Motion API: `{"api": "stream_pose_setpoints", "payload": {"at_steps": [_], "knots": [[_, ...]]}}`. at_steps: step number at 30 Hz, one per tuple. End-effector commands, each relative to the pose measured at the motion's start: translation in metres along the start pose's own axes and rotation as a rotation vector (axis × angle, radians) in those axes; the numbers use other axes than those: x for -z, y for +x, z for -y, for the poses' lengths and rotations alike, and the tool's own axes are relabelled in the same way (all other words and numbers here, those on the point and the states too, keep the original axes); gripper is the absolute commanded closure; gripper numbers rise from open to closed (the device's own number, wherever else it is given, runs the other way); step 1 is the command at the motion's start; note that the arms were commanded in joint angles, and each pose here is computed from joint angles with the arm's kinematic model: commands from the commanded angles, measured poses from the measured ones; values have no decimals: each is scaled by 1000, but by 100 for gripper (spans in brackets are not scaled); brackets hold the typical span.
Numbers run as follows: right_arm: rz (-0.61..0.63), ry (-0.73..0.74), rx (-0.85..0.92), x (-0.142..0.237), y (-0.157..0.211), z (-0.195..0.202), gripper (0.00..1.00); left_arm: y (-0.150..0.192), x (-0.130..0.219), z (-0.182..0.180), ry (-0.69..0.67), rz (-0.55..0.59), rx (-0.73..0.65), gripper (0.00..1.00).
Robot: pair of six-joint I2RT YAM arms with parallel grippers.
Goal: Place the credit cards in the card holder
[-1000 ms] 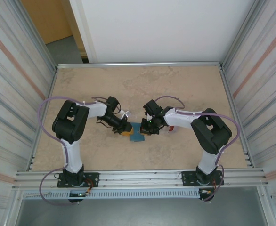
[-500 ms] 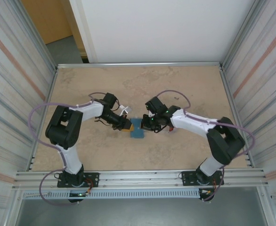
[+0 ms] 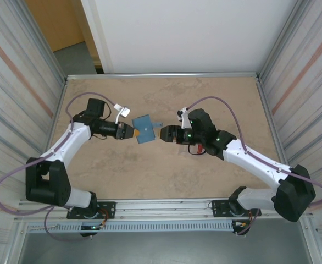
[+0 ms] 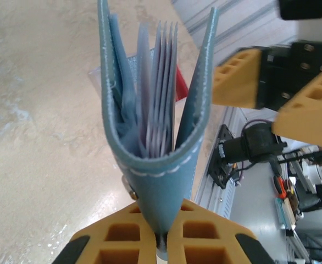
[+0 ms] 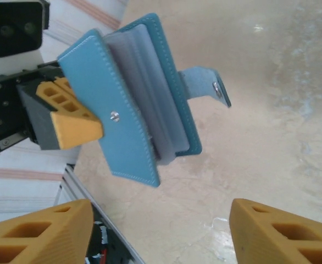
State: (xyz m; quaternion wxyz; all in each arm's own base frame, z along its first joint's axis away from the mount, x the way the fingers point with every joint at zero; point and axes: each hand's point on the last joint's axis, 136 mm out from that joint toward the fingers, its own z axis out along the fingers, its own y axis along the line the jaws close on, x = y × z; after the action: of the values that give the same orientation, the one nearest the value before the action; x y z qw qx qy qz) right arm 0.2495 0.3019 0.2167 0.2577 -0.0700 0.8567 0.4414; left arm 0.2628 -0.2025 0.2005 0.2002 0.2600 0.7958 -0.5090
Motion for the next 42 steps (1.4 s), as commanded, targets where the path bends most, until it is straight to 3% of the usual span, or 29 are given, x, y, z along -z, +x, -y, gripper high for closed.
{"api": "stream_pose_setpoints", "payload": {"at_steps": [1,7,10,14,21,24,26,30,42], "knots": [[13,-85,68,-9,-5,-15,27,5,7,32,123,23,-97,95],[-10,-166,120,-24,4,-30,24,0,14,42,190,62,-86,94],[-25,-174,113,-32,6,-29,30,-3,15,41,205,69,-63,94],[-36,-205,122,-39,7,-36,43,-3,13,37,206,69,-33,95],[-47,-198,115,-41,9,-34,75,-3,10,29,185,61,-3,93],[-37,-190,87,-41,7,-28,88,-5,10,29,185,62,9,81],[-26,-199,78,-38,6,-26,91,-6,11,29,178,65,5,67],[-9,-268,30,-33,3,-28,94,-6,15,26,182,89,12,51],[80,-634,-209,-25,-27,-65,97,-17,25,23,214,173,42,41]]}}
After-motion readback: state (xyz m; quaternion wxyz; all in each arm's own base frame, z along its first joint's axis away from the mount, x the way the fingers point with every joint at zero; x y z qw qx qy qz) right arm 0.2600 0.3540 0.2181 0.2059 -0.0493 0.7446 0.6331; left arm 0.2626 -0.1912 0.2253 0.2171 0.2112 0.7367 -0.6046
